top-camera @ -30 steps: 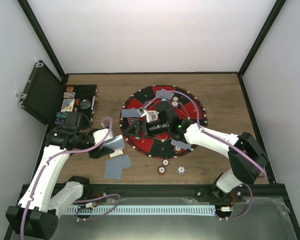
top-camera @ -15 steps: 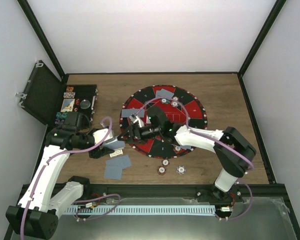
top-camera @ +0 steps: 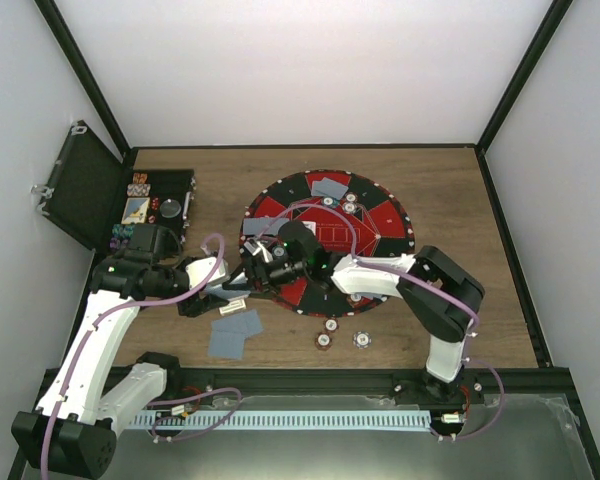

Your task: Distribute texas hold em gaming equipment

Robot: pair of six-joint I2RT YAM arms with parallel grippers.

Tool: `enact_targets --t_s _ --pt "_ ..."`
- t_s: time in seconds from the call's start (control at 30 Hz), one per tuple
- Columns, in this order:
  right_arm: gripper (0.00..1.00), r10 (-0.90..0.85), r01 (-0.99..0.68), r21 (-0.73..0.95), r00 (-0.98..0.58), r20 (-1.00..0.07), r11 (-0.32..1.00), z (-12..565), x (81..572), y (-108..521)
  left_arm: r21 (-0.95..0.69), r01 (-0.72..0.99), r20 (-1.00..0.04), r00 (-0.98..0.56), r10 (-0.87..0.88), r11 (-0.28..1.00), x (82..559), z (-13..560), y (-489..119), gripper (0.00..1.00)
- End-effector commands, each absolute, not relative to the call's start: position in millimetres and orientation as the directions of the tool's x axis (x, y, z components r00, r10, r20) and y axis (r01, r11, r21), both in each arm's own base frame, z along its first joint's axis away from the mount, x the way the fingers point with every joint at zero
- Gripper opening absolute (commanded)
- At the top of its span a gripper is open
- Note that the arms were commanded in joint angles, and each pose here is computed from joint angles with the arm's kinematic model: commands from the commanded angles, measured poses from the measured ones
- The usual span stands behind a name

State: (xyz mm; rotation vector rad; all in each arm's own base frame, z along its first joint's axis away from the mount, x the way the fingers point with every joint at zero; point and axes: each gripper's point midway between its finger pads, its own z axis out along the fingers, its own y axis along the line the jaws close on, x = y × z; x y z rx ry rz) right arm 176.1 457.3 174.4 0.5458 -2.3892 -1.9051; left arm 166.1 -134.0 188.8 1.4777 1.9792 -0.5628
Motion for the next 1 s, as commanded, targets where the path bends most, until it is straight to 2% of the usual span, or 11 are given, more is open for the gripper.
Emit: enact_targets --t_s 0.0,0.33,0.73,0.97 --pt "0.78 -0.315 -0.240 0.964 -0.929 -0.194 0.117 189.3 174.9 470.8 0.042 0.962 -0.712 -0.160 0.684 0.268 166.7 199.3 -138.7 0.04" --pt "0.69 -0.283 -0.236 0.947 -0.944 -0.171 0.216 167.0 190.5 456.6 0.050 0.962 -0.706 -0.155 0.691 0.268 167.0 198.6 -137.5 0.04" --pt "0.49 -0.221 -0.230 0.930 -0.960 -0.170 0.285 162.5 204.6 429.4 0.038 0.963 -0.712 -0.160 0.684 0.265 166.8 198.6 -139.1 0.04" --pt "0.33 -0.180 -0.240 0.924 -0.965 -0.193 0.297 175.4 210.6 419.7 0.040 0.963 -0.707 -0.162 0.689 0.268 164.9 195.7 -137.8 0.04"
